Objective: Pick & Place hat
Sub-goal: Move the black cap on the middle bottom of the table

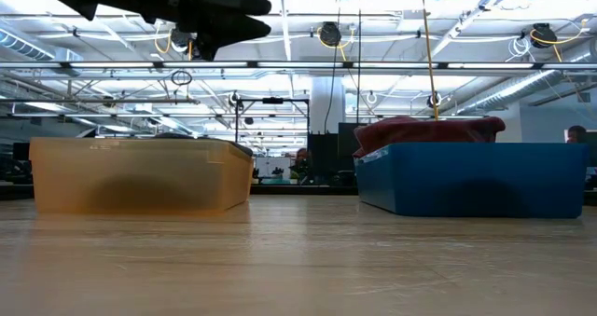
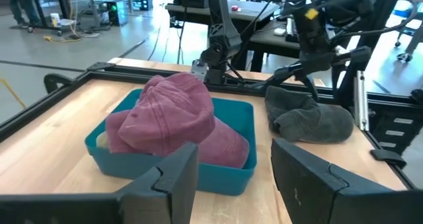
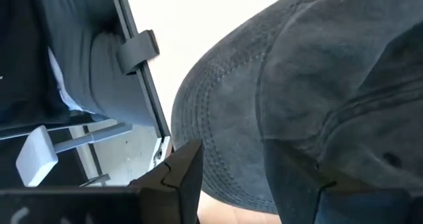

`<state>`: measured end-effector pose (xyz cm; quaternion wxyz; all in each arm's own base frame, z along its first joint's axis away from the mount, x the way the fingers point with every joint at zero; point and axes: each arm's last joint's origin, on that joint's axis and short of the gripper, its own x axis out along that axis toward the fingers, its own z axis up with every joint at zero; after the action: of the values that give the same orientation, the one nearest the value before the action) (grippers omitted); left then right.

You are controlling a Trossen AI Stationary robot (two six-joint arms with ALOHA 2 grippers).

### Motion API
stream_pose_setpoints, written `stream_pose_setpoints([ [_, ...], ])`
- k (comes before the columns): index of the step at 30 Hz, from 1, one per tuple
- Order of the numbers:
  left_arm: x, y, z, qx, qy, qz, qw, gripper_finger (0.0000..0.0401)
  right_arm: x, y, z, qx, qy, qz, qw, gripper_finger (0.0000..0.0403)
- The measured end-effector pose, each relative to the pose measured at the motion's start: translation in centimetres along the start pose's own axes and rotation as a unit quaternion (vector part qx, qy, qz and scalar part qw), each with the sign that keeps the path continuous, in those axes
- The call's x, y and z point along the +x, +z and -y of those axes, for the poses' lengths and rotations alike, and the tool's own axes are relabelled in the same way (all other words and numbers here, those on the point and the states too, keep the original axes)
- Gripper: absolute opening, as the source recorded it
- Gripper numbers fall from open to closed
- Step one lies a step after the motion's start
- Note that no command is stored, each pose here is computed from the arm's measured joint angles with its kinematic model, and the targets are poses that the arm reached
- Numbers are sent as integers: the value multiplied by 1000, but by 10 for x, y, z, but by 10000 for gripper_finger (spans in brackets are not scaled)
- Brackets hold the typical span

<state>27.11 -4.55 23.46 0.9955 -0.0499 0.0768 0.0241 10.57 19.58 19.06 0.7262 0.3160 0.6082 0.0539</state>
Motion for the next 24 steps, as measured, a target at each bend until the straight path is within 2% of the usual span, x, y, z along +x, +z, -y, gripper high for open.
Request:
stream_pose_setpoints([
  [8, 0, 0, 0, -5, 5, 0, 1000, 191, -1, -7, -1, -25, 0, 14, 1000, 142],
  [24, 0, -3, 0, -10, 6, -13, 1000, 191, -1, -7, 0, -29, -1, 13, 999, 141],
])
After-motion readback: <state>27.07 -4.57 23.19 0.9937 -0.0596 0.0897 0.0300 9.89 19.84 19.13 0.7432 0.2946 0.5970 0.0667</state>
